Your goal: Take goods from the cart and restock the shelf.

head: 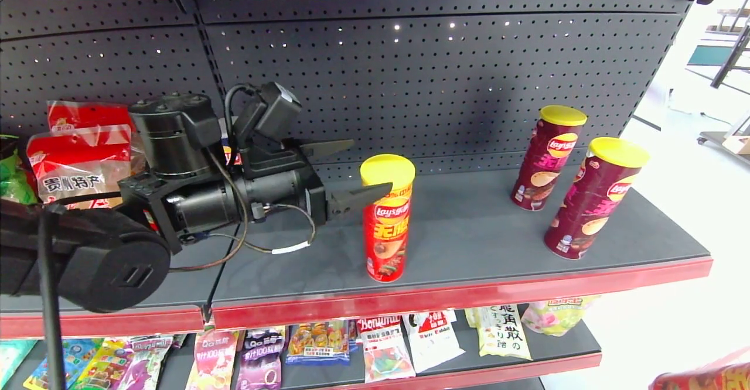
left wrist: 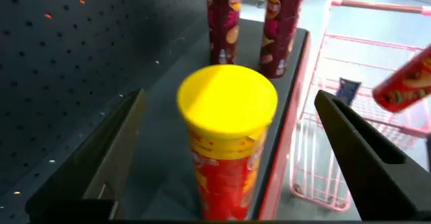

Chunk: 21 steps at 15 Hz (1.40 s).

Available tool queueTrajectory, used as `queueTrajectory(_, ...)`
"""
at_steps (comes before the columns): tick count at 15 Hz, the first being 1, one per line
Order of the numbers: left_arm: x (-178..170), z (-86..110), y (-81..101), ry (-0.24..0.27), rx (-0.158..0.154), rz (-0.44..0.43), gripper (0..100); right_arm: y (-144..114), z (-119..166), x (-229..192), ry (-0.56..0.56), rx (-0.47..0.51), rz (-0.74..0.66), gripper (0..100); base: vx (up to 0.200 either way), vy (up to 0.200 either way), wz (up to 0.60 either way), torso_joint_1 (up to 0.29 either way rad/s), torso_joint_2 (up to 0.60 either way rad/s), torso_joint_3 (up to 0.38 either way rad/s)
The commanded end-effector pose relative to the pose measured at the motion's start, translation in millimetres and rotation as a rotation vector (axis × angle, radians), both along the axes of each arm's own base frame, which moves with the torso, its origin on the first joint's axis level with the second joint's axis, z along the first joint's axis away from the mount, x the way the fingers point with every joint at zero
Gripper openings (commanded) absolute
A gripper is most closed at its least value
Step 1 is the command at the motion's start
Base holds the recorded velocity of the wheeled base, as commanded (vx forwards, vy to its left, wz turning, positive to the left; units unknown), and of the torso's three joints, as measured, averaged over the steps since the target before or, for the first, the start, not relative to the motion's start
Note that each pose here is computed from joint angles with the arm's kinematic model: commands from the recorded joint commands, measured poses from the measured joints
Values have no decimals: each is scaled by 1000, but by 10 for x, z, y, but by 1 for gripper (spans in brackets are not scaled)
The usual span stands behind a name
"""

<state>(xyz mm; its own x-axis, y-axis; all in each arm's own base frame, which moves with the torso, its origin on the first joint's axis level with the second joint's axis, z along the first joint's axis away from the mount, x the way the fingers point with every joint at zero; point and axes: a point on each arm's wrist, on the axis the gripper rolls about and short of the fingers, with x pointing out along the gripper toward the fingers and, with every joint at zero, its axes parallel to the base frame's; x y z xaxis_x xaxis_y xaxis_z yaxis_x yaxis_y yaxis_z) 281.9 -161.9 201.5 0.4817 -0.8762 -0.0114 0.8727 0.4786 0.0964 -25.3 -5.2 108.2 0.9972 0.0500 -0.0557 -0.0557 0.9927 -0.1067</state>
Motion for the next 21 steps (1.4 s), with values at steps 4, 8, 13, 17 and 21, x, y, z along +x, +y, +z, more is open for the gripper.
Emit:
queueTrajectory(4, -86, 140, 87, -30, -24, 191, 100, 0, 7, 1, -2, 0, 0, 0, 0, 0, 0, 0, 0, 0)
queueTrajectory(8, -317, 87, 255, -10, -5, 382, 100, 0, -2, 3, 1, 0, 0, 0, 0, 0, 0, 0, 0, 0)
queueTrajectory(13, -788, -99, 774, 33, 37, 689, 100, 0, 87, -1, -16, 1, 16, 0, 0, 0, 0, 0, 0, 0)
queueTrajectory(17, -1393, -285, 1150, 44, 47, 776, 100, 23, 627, 168, 23, -17, -2, 0, 0, 0, 0, 0, 0, 0)
queueTrajectory(21, -1844, -473, 1303, 100, 93, 772, 100, 59, 827, 445, 113, -91, 9, 0, 0, 0, 0, 0, 0, 0)
